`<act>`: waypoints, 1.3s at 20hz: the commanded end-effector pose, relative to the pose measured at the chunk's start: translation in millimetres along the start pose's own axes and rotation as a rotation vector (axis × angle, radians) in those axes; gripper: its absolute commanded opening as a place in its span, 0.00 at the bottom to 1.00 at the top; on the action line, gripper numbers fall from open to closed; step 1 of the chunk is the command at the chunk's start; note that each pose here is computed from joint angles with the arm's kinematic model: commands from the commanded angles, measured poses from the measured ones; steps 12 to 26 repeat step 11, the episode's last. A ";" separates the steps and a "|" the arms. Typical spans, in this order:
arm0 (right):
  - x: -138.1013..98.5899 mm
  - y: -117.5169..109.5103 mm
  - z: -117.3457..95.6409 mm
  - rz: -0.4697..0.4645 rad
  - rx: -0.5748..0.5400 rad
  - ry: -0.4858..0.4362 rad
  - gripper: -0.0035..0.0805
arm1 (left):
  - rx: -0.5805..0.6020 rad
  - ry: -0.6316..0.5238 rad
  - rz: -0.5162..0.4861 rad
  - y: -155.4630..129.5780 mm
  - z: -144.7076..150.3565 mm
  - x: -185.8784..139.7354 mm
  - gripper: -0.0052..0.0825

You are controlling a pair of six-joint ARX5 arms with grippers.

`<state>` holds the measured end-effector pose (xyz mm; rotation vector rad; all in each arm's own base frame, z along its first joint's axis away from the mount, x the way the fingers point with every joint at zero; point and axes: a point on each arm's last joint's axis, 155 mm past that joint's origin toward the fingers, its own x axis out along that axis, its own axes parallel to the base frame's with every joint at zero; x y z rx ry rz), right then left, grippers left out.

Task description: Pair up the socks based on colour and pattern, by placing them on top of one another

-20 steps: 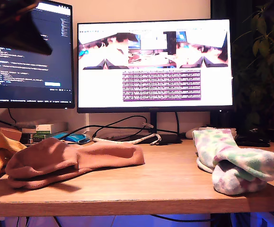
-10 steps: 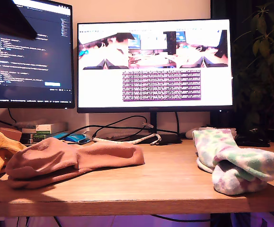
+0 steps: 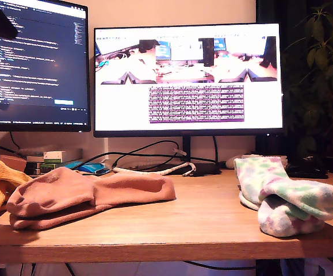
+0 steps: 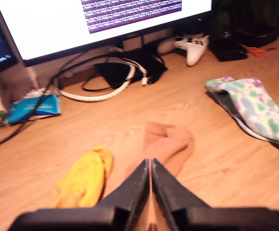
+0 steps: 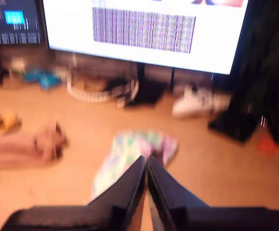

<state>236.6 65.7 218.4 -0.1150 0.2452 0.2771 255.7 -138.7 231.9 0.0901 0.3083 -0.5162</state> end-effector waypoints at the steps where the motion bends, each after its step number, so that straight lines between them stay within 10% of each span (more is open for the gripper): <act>1: 1.3 2.4 -15.3 0.009 0.001 0.050 0.03 | 0.001 0.022 -0.001 -0.6 -11.9 3.0 0.03; 6: -3.3 5.3 -52.3 0.021 0.000 0.198 0.03 | -0.003 0.099 -0.006 -1.6 -30.9 2.3 0.03; 26: -3.3 5.3 -51.9 0.020 -0.001 0.197 0.03 | -0.006 0.155 -0.007 -2.0 -44.9 0.5 0.03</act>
